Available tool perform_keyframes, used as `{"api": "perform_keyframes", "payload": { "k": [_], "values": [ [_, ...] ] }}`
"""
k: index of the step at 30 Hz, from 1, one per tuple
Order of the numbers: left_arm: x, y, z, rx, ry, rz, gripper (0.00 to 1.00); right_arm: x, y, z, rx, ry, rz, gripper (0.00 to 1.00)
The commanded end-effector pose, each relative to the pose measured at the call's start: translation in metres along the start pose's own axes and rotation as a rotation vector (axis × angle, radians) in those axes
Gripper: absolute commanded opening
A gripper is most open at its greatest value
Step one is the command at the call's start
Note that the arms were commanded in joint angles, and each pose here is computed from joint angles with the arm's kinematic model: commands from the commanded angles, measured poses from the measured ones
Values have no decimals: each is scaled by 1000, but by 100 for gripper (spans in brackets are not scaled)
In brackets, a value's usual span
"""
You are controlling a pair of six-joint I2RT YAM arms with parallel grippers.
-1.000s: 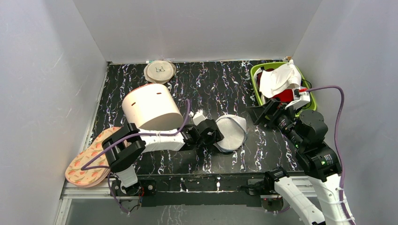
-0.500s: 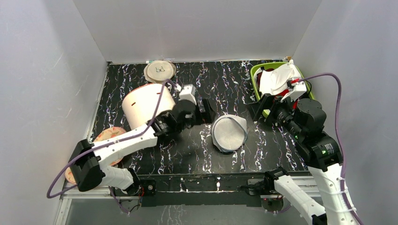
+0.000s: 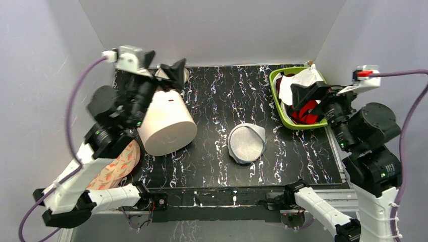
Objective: Unzip the laundry bag and remove the bra
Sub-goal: Reset both arms
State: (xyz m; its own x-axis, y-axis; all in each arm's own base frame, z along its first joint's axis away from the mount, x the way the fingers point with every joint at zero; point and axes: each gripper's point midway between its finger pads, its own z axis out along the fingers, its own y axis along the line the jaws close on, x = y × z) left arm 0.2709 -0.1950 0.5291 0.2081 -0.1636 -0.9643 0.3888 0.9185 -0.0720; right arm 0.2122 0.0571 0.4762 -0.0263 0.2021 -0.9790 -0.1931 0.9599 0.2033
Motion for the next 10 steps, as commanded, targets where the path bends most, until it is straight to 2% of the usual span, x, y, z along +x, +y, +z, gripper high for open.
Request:
{"api": "perform_keyframes", "payload": {
  "k": [1,5,10],
  "values": [
    [-30,24,-25,-25,-38,97,98,-58,-10,-18,66,-200,18,98],
    [-39,32,-41,-31,-47,65,98,-71,-20,-26,122,-264,51,98],
    [-36,39,-42,-70,-24,61,98,-55,-21,-14,130,-230,59,98]
  ]
}}
